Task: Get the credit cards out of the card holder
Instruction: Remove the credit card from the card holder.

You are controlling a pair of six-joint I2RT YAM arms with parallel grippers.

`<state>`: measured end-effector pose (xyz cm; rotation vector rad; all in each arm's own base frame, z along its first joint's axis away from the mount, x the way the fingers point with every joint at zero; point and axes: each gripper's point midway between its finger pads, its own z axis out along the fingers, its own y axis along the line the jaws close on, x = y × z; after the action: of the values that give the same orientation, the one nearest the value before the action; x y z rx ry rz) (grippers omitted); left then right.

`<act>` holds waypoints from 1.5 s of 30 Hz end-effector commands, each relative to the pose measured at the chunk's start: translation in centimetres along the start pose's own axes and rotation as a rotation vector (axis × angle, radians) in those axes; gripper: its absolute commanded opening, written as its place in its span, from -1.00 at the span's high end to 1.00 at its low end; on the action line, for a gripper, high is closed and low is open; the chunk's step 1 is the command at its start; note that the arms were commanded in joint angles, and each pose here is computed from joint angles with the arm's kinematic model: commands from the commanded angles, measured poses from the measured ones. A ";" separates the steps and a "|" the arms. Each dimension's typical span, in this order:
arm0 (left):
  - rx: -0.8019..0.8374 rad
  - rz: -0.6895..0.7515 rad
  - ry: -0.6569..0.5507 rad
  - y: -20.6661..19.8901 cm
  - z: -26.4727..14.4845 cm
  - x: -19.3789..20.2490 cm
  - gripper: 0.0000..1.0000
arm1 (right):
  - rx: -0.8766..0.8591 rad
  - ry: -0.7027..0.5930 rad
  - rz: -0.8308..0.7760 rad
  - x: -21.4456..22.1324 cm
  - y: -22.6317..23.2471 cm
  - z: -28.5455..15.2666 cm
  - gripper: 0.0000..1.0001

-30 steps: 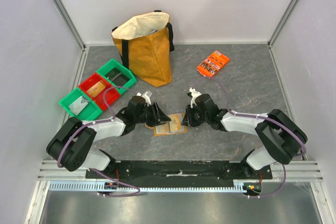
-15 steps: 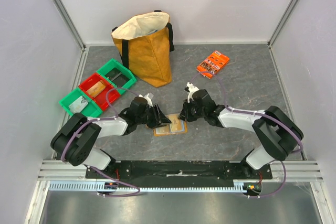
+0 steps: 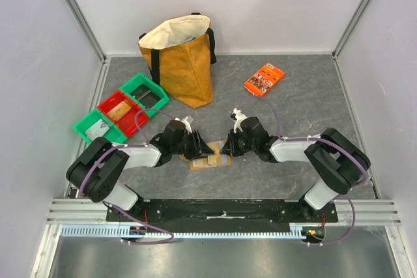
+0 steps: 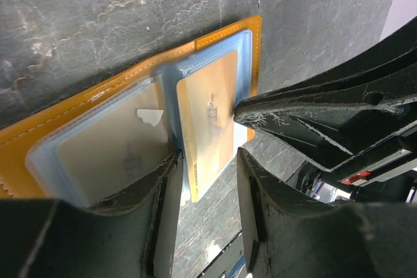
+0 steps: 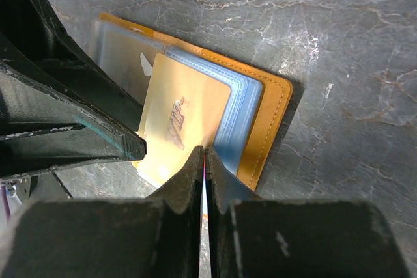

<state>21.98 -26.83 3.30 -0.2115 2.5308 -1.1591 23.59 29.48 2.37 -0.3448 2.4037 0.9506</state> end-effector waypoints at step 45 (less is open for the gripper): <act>0.235 -0.039 0.005 -2.8 -1.5 1.9 0.78 | 0.153 0.168 0.118 5.4 -5.3 -0.1 0.92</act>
<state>19.65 -27.06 4.18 -0.2415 2.4349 -1.3591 23.51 29.53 1.87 -0.2748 2.4378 1.0504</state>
